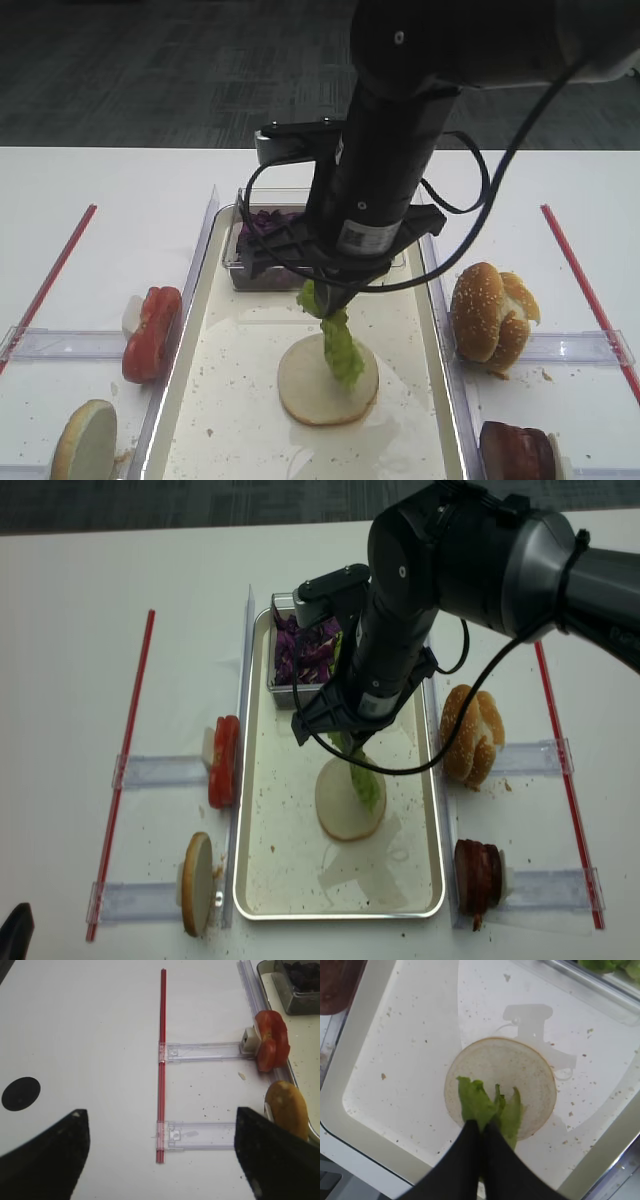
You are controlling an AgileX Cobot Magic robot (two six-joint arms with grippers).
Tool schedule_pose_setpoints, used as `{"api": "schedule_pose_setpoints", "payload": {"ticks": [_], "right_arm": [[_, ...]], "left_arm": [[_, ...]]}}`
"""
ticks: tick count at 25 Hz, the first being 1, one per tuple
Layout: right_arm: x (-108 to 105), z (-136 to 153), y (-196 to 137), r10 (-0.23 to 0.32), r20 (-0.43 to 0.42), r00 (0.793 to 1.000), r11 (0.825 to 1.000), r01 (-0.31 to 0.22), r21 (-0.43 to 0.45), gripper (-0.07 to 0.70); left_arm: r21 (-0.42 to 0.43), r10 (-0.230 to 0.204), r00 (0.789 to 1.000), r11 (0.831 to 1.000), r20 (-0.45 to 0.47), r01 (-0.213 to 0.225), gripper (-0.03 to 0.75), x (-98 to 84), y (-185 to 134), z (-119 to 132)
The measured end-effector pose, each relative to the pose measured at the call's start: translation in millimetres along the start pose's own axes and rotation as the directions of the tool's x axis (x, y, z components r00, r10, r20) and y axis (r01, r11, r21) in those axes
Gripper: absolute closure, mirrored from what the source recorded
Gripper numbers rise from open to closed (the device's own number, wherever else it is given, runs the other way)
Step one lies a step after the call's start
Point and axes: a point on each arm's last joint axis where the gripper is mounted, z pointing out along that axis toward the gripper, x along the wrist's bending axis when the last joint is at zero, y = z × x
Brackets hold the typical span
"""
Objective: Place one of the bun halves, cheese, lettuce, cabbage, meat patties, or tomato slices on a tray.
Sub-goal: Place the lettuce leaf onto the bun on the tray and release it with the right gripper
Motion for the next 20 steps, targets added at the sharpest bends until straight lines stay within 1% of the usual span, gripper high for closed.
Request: {"api": "schedule_pose_setpoints", "payload": {"ticks": [7, 12, 17, 19, 20], "right_arm": [[-2, 19, 2, 0.012, -0.005, 1.000, 0.999, -0.012, 0.050, 0.584], [-2, 20, 4, 0.011, -0.006, 1.000, 0.999, -0.010, 0.038, 0.584], [-2, 20, 4, -0.006, -0.007, 1.000, 0.999, 0.007, 0.035, 0.581], [-2, 20, 4, -0.022, -0.008, 1.000, 0.999, 0.022, 0.035, 0.538], [-2, 20, 4, -0.026, -0.008, 1.000, 0.999, 0.026, 0.033, 0.490]], "left_arm": [[0.000, 0.000, 1.000, 1.000, 0.000, 0.000, 0.170, 0.0, 0, 0], [0.000, -0.001, 1.000, 1.000, -0.002, 0.001, 0.170, 0.0, 0, 0], [0.000, -0.001, 1.000, 1.000, -0.002, 0.001, 0.170, 0.0, 0, 0], [0.000, -0.001, 1.000, 1.000, -0.002, 0.001, 0.170, 0.0, 0, 0], [0.000, -0.001, 1.000, 1.000, -0.002, 0.001, 0.170, 0.0, 0, 0]]}}
